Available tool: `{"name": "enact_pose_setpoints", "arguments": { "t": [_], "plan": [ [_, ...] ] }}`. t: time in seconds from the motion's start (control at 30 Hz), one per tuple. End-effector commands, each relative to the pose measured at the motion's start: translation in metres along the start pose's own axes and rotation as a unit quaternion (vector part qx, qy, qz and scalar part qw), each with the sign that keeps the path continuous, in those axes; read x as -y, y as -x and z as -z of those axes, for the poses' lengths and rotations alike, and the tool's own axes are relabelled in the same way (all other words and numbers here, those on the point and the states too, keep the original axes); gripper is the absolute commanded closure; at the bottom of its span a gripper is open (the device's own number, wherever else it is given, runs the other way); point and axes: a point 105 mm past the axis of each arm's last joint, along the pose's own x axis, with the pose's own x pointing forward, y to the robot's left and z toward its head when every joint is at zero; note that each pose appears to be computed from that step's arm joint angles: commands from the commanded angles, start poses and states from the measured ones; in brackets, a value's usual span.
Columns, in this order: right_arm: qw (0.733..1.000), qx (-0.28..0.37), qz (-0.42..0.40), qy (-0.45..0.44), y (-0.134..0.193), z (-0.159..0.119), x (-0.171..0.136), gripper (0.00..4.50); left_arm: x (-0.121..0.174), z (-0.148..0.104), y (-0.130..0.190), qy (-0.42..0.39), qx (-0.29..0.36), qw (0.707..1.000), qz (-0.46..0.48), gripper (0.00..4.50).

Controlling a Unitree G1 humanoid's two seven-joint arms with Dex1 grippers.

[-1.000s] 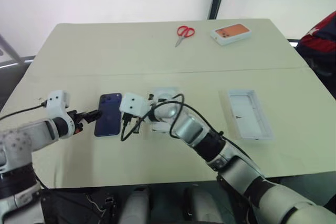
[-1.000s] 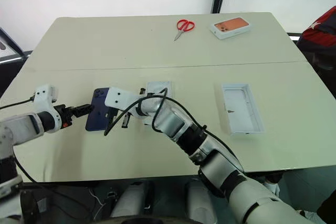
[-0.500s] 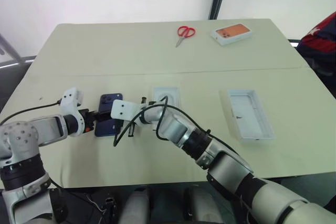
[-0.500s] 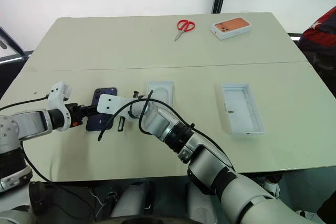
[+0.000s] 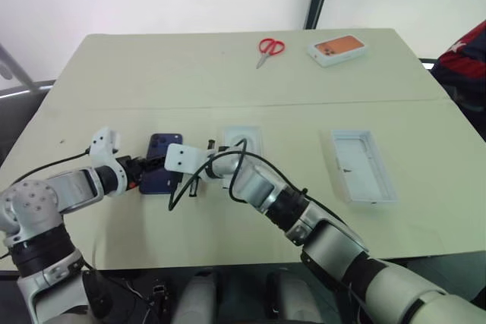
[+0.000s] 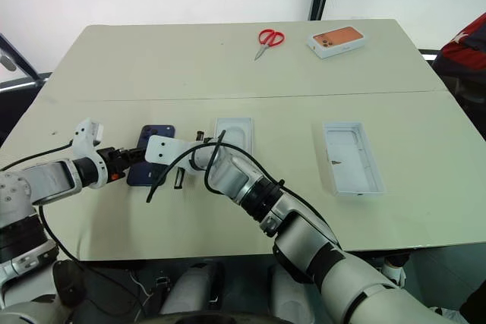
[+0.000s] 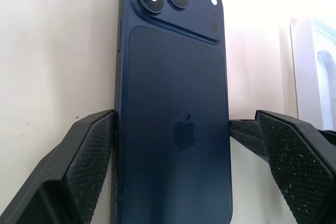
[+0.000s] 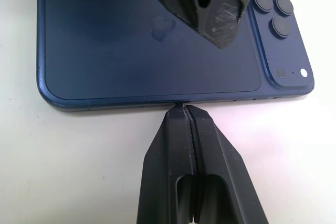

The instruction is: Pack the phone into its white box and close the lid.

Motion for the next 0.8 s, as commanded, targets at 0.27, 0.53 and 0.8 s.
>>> {"name": "enact_pose_setpoints", "arguments": {
  "t": [0.27,0.53,0.8],
  "plan": [
    [0.999,0.028,-0.004,0.015,0.002,-0.015,-0.005,4.5,0.019,0.004,-0.005,0.031,-0.015,0.996,0.077,0.08],
    [0.999,0.028,-0.002,0.016,0.003,-0.015,-0.003,4.5,0.017,0.0,-0.002,0.041,-0.003,0.996,0.075,1.81],
    [0.999,0.029,0.001,0.017,0.005,-0.014,-0.002,4.5,0.022,-0.001,0.001,0.037,0.003,0.996,0.087,2.28]
  ]
}}
